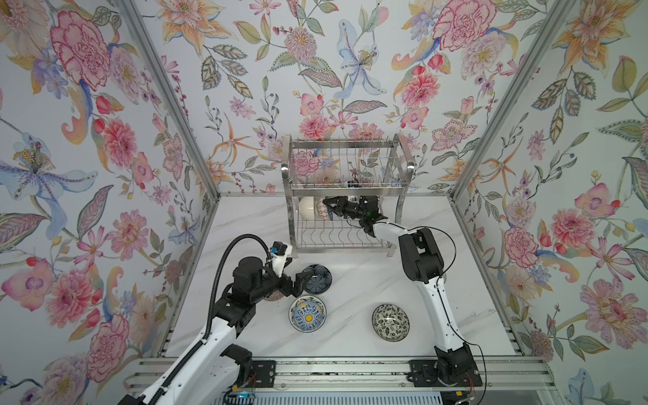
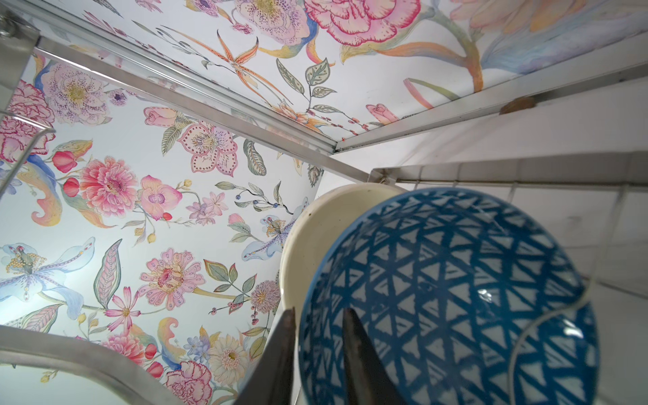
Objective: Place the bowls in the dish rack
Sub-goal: 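Open the right gripper and draw it back from the rack, then move the right gripper down onto the dark grey flower-pattern bowl rim, then close the right gripper on the dark grey bowl rim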
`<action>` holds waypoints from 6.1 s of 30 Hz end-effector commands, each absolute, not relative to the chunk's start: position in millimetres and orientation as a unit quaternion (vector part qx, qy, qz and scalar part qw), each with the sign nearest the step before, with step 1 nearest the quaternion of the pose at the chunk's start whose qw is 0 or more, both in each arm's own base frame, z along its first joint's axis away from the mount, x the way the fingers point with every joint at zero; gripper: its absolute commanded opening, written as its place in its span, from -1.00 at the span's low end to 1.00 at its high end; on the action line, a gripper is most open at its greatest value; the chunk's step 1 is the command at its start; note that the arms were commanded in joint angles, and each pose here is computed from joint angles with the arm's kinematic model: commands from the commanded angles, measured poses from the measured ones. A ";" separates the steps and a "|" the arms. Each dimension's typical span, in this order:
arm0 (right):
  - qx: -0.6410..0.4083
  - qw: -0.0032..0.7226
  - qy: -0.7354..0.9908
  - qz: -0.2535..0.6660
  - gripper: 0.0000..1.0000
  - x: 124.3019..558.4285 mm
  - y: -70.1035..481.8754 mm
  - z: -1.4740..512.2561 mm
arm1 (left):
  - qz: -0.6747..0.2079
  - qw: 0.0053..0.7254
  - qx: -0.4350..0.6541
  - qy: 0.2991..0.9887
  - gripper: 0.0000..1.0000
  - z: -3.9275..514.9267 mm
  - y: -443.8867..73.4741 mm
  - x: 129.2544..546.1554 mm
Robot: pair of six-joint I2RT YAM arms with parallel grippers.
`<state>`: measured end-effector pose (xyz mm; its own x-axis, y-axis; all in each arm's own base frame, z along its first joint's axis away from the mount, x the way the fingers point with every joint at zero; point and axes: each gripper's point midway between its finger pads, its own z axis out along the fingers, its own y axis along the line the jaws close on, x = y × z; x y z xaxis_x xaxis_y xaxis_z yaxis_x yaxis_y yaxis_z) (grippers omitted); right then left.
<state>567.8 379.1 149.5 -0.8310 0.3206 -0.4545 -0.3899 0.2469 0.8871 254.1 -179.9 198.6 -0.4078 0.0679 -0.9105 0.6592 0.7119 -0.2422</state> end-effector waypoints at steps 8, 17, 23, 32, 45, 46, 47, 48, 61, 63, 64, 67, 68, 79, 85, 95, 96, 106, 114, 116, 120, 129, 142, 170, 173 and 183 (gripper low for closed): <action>-0.026 0.343 0.720 0.603 -0.28 569.3 367.6 183.9 | -0.289 0.502 0.233 0.781 0.98 199.7 -178.1 253.8; 0.005 0.359 0.718 0.596 -0.11 557.6 354.0 185.8 | -0.220 0.502 0.189 0.815 0.98 189.0 -154.6 268.8; 0.015 0.361 0.721 0.592 -0.04 541.1 350.2 182.8 | -0.192 0.511 0.158 0.823 0.98 189.3 -141.6 274.9; 0.015 0.359 0.731 0.580 -0.02 511.7 351.0 179.4 | -0.176 0.502 0.131 0.836 0.98 185.8 -134.4 280.0; -0.004 0.356 0.747 0.561 -0.01 458.8 357.1 184.2 | -0.166 0.497 0.113 0.844 0.98 184.0 -128.2 281.2; -0.006 0.355 0.749 0.559 -0.01 455.1 357.8 184.0 | -0.166 0.496 0.112 0.845 0.98 183.6 -128.2 281.1; -0.008 0.355 0.750 0.558 -0.01 450.8 358.3 185.3 | -0.167 0.495 0.110 0.846 0.98 183.6 -128.0 281.2; -0.009 0.353 0.752 0.557 -0.01 446.2 359.0 185.4 | -0.168 0.494 0.109 0.846 0.98 183.2 -128.5 281.3; -0.089 0.324 0.803 0.492 -0.01 366.8 380.0 169.6 | -0.170 0.482 0.114 0.852 0.98 177.7 -131.0 281.2; -0.110 0.320 0.815 0.470 -0.02 353.2 381.8 164.8 | -0.170 0.478 0.117 0.854 0.98 175.5 -131.9 281.1; -0.120 0.320 0.821 0.458 -0.01 347.9 382.4 163.0 | -0.169 0.477 0.117 0.855 0.98 175.4 -131.8 281.6; -0.145 0.316 0.836 0.424 -0.02 332.8 380.3 158.2 | -0.167 0.474 0.119 0.856 0.98 174.1 -132.0 281.9; -0.151 0.316 0.843 0.409 -0.02 329.3 377.7 156.2 | -0.165 0.472 0.120 0.857 0.98 172.8 -131.7 281.8; -0.199 0.312 0.894 0.252 -0.03 301.5 347.3 131.7 | -0.160 0.468 0.122 0.861 0.98 169.9 -130.8 283.0; -0.230 0.300 0.906 0.191 -0.03 286.5 346.3 116.6 | -0.159 0.467 0.122 0.861 0.98 169.7 -131.0 283.3; -0.241 0.262 0.927 0.121 -0.07 286.0 350.4 93.0 | -0.155 0.470 0.120 0.861 0.98 170.5 -128.9 282.8; -0.240 0.260 0.929 0.111 -0.08 286.4 350.4 90.1 | -0.154 0.472 0.120 0.860 0.98 171.5 -128.4 283.1; -0.227 0.238 0.939 0.100 -0.13 285.1 355.7 72.2 | -0.153 0.472 0.118 0.860 0.98 171.8 -127.8 283.1; -0.212 0.224 0.945 0.106 -0.40 284.3 363.8 60.6 | -0.151 0.474 0.118 0.859 0.98 172.8 -127.0 282.8; -0.209 0.224 0.946 0.104 -0.54 284.7 363.3 59.7 | -0.152 0.475 0.118 0.859 0.98 173.3 -127.3 282.6; -0.198 0.227 0.948 0.101 -0.75 287.9 356.4 61.3 | -0.152 0.476 0.118 0.858 0.98 174.0 -127.1 282.6; -0.157 0.223 0.957 0.099 -0.93 289.4 313.8 63.9 | -0.156 0.476 0.120 0.857 0.98 174.8 -128.6 282.3; -0.100 0.214 0.968 0.084 -0.79 281.0 242.6 51.5 | -0.161 0.476 0.124 0.856 0.98 174.8 -130.7 282.3; -0.224 0.264 0.933 0.102 -0.04 271.0 277.9 117.6 | -0.222 0.456 0.192 0.840 0.98 175.0 -158.0 267.6; -0.267 0.254 0.923 0.108 -0.02 259.4 293.9 114.4 | -0.221 0.458 0.191 0.840 0.98 176.0 -157.6 268.3; -0.318 0.226 0.916 0.094 0.00 243.9 319.4 99.1 | -0.139 0.475 0.102 0.863 0.98 179.3 -114.8 285.5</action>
<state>247.5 314.6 99.2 -0.7125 -0.5024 -0.4899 -0.5978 0.8002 0.0488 275.4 -136.3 165.0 -0.5422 0.0919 -0.8352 0.4172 0.8923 -0.1726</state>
